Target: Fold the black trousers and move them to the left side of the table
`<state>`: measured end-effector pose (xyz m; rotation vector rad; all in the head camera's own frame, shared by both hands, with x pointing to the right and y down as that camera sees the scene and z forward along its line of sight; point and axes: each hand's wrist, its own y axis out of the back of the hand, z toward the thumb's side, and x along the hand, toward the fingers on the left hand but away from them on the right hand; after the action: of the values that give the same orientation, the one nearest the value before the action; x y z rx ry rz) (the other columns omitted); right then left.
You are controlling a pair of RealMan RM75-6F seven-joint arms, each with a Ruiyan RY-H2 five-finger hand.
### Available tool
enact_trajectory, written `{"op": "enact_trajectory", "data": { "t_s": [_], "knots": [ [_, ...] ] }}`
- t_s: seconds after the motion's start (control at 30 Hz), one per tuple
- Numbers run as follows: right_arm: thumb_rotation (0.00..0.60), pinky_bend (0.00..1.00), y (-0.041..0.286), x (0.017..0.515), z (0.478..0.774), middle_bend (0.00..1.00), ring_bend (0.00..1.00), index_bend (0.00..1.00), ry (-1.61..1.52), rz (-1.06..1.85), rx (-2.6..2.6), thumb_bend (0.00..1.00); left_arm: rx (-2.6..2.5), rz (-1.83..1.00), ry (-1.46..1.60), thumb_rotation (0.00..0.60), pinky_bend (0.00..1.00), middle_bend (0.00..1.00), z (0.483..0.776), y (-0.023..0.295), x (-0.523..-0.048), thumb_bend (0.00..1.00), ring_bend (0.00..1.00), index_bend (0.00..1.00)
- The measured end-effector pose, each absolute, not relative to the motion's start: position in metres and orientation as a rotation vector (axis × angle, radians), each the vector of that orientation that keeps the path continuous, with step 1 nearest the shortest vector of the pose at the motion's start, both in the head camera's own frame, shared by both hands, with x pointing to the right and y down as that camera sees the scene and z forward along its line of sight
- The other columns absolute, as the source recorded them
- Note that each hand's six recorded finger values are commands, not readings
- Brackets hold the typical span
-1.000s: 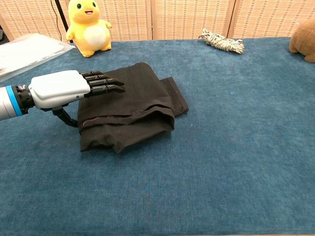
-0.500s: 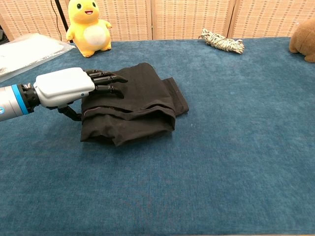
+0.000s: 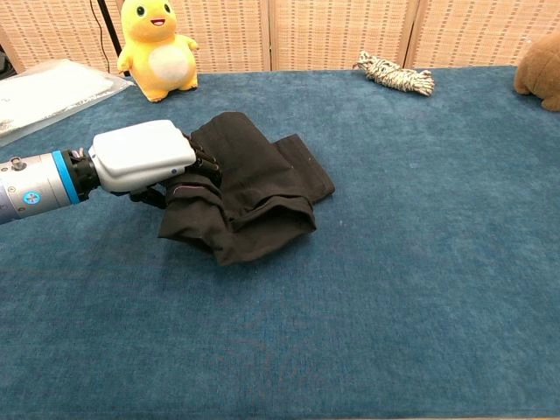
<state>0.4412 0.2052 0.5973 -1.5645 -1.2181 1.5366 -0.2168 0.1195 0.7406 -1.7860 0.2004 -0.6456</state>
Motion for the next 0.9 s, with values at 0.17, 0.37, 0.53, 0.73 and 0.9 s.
{"op": "enact_trajectory", "data": {
  "t_s": [0.17, 0.37, 0.53, 0.73, 0.9],
  "knots": [
    [0.600, 0.00, 0.205, 0.441, 0.597, 0.00, 0.00, 0.00, -1.220, 1.536, -1.569, 0.00, -1.772, -0.604, 0.234, 0.600, 0.72, 0.77, 0.730, 0.115, -0.217, 1.00, 0.67, 0.95],
    [0.600, 0.00, 0.206, 0.439, 0.598, 0.00, 0.00, 0.00, -1.223, 1.534, -1.576, 0.00, -1.720, -0.570, 0.246, 0.600, 0.73, 0.79, 0.713, 0.104, -0.234, 1.00, 0.68, 0.97],
    [0.600, 0.00, 0.206, 0.436, 0.598, 0.00, 0.00, 0.00, -1.220, 1.528, -1.587, 0.00, -1.663, -0.606, 0.265, 0.600, 0.73, 0.80, 0.701, 0.087, -0.260, 1.00, 0.68, 0.98],
    [0.600, 0.00, 0.207, 0.435, 0.597, 0.00, 0.00, 0.00, -1.223, 1.523, -1.589, 0.00, -1.594, -0.685, 0.276, 0.600, 0.73, 0.80, 0.681, 0.074, -0.314, 1.00, 0.68, 0.98],
    [0.600, 0.00, 0.208, 0.433, 0.597, 0.00, 0.00, 0.00, -1.217, 1.522, -1.600, 0.00, -1.554, -0.773, 0.267, 0.600, 0.73, 0.80, 0.667, 0.076, -0.365, 1.00, 0.68, 0.98]
  ]
}}
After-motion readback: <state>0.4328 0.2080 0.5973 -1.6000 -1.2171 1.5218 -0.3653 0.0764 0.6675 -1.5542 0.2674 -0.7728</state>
